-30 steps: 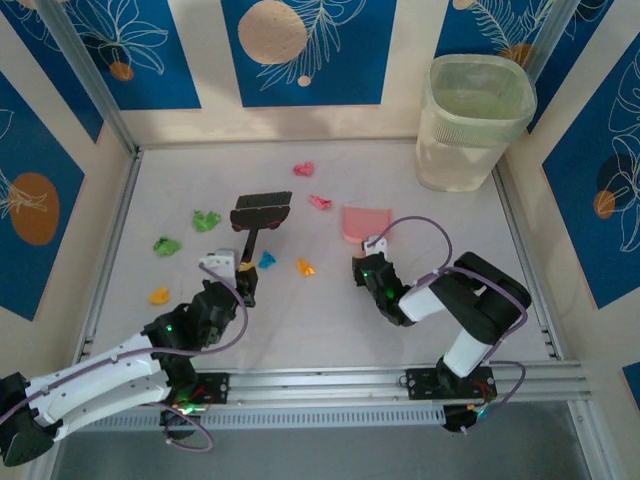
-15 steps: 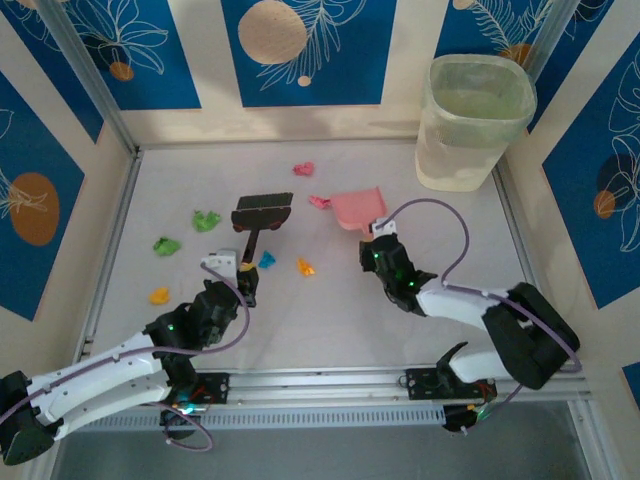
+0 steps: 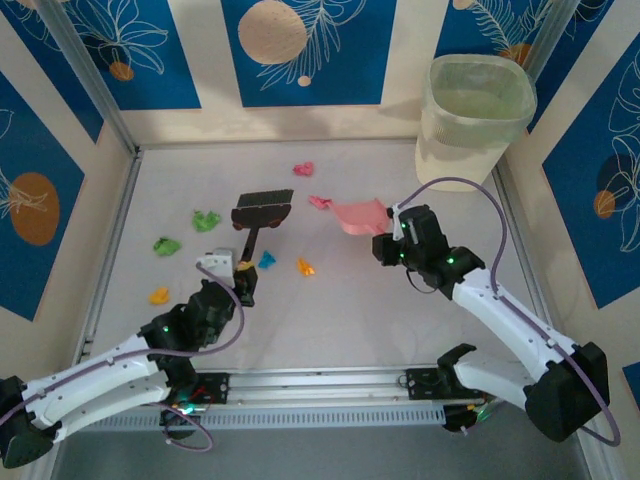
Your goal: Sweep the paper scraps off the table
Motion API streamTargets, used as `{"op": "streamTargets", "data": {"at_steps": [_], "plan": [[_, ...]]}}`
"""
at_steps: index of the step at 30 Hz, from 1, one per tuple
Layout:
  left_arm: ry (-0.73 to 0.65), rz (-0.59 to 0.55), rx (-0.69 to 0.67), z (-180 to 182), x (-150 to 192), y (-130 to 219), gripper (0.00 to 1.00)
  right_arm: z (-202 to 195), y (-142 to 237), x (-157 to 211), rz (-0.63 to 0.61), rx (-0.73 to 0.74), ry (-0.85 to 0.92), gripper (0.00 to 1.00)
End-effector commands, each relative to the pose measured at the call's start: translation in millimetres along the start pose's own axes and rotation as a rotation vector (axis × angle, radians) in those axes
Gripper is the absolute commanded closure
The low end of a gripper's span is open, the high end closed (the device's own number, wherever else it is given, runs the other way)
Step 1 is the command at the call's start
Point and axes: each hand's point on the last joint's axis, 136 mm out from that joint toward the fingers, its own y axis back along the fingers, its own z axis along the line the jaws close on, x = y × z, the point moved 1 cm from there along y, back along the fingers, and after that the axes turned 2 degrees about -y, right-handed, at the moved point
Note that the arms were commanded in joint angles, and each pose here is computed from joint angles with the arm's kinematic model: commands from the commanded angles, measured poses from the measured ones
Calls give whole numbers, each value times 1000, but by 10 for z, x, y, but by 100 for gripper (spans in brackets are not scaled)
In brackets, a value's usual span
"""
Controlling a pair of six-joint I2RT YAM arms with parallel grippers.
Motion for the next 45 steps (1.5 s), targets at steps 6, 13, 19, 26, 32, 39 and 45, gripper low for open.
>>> {"op": "streamTargets", "data": {"at_steps": [6,13,19,26,32,39,45], "plan": [[36,86,12,-288,-292,-69,100,49,182,108,159,-66,-13,99],[-28,255,-31,-546,-279,-417,100,109,168,86,175,-8,101,100],[-8,349,-26,-655,-364,-786,100,202,-80,108,202,27,195,100],[-2,375,-27,-741,-479,-1157,100,246,-420,14,205,84,244,100],[-54,407,-102,-707,-614,-1412,100,335,-581,1,198,61,247,100],[-66,475,-78,-817,-588,-1699,100,274,-731,90,199,81,254,100],[-47,532,-47,-915,-429,-1822,100,221,-801,132,197,86,242,100]]}}
